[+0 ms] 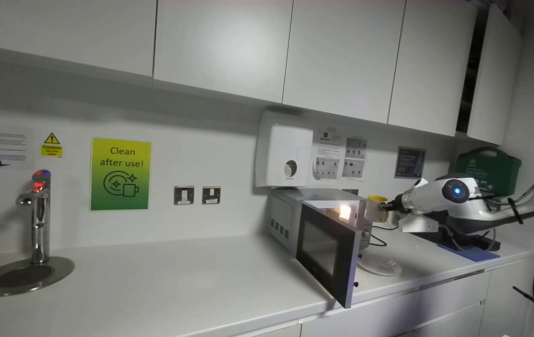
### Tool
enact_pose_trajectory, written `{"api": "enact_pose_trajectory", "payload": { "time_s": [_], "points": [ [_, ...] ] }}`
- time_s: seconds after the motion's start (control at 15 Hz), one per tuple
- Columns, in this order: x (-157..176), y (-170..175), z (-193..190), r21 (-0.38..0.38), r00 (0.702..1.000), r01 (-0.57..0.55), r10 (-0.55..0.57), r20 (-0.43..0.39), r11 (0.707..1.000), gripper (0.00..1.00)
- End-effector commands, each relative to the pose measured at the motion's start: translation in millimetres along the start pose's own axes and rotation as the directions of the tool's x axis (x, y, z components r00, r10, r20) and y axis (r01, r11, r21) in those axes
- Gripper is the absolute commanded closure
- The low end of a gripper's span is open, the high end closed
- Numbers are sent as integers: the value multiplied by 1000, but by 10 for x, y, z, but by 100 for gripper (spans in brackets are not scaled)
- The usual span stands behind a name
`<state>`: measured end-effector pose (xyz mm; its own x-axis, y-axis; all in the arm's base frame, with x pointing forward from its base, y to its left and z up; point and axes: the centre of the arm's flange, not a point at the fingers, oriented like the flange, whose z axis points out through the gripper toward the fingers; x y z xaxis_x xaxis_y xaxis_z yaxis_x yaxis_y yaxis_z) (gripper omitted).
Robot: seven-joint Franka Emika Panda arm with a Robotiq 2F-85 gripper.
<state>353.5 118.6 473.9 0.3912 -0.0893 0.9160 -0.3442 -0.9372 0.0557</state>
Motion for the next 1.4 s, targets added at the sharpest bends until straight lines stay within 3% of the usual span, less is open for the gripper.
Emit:
{"api": "enact_pose_trajectory", "payload": {
  "time_s": [0.0,0.07,0.13,0.73,1.33],
  "points": [
    [-1,0,0,0,1000,0,0,0,1000,82],
    [-2,0,0,0,1000,0,0,0,1000,82],
    [-2,0,0,0,1000,0,0,1,1000,95],
    [58,106,109,-46,999,-38,38,10,998,95],
    [215,466,147,-120,988,-153,151,-24,981,95]
  ]
}}
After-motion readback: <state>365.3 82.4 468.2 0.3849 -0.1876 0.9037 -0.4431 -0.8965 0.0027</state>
